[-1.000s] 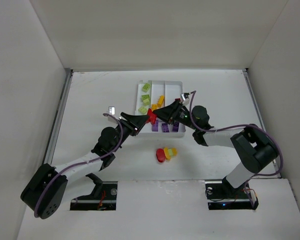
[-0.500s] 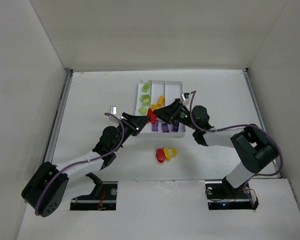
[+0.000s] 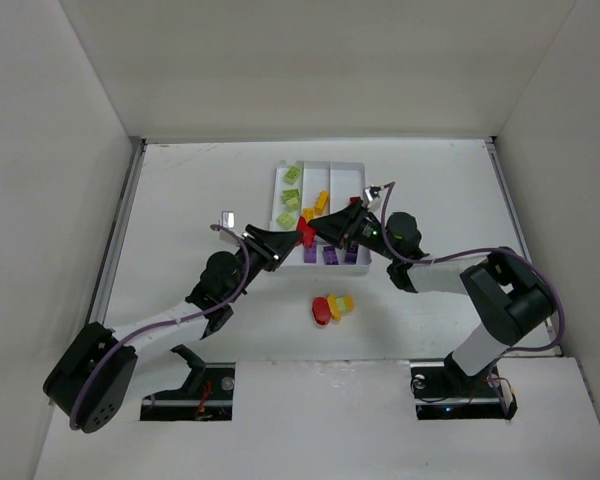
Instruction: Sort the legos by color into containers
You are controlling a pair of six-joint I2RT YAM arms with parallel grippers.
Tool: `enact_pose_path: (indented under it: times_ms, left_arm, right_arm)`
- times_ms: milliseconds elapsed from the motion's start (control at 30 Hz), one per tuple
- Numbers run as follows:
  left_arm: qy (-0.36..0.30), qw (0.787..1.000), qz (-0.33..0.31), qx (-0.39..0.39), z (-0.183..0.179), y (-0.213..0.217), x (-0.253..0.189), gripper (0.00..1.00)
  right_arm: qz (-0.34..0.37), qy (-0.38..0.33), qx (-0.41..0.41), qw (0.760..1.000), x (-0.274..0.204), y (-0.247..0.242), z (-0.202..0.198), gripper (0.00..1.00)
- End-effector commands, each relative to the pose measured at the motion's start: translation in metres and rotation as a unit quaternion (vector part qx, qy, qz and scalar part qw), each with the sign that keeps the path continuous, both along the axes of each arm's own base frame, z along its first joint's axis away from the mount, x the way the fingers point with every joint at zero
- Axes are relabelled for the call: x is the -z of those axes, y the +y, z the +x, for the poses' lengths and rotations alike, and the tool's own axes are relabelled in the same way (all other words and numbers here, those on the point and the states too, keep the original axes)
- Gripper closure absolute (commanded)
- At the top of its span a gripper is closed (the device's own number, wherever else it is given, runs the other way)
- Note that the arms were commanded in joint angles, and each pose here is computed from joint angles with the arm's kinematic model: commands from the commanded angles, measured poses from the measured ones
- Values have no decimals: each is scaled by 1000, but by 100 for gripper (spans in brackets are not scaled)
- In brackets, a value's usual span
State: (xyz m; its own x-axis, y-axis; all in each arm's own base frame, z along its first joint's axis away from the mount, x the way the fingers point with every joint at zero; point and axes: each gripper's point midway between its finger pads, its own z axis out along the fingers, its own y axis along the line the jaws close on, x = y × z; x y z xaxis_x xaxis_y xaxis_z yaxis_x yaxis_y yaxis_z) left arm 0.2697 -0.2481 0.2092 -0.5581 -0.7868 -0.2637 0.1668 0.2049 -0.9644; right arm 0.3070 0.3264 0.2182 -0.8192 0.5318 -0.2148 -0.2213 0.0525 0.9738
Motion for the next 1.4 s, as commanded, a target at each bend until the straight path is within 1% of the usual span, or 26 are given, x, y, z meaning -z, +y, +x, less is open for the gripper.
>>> enact_pose_path:
  times_ms: [0, 167, 367, 533, 700, 800, 967, 1067, 1133, 1233, 1300, 1367]
  left_arm:
    - [-64, 997, -38, -3, 0, 4, -49, 82]
    - [-58, 998, -36, -12, 1, 15, -42, 84]
    - [-51, 998, -31, -19, 2, 20, -33, 85]
    - [-53, 998, -35, -29, 5, 26, -35, 85]
    - [-48, 995, -57, -63, 13, 43, -39, 86]
    - [-49, 994, -63, -71, 16, 45, -43, 87]
    - [-52, 992, -69, -97, 20, 63, -46, 88]
    - [-52, 991, -66, -101, 21, 70, -46, 87]
    - [-55, 992, -62, -93, 19, 65, -47, 87]
    - [-69, 994, -40, -69, 13, 49, -49, 86]
    - [-77, 995, -19, -55, 9, 38, -46, 85]
    - [-77, 996, 3, -42, 6, 28, -41, 85]
  right_arm:
    - [19, -30, -6, 999, -13, -10, -3, 65]
    - [23, -37, 5, 999, -20, -27, 3, 65]
    - [22, -39, 9, 999, -21, -36, 6, 65]
    - [25, -41, -2, 999, -20, -35, 3, 65]
    - [27, -46, -26, 998, -17, -31, -2, 68]
    - [27, -48, -29, 998, -14, -27, -1, 68]
    - [26, -47, -42, 998, -7, -30, -8, 68]
    - [25, -46, -34, 998, -7, -37, -5, 68]
    - [23, -42, -17, 999, -8, -43, 8, 67]
    - [-3, -21, 31, 999, 2, -62, 47, 66]
    - [-33, -6, 70, 997, 13, -78, 76, 66]
    - [-80, 16, 116, 990, 30, -97, 105, 66]
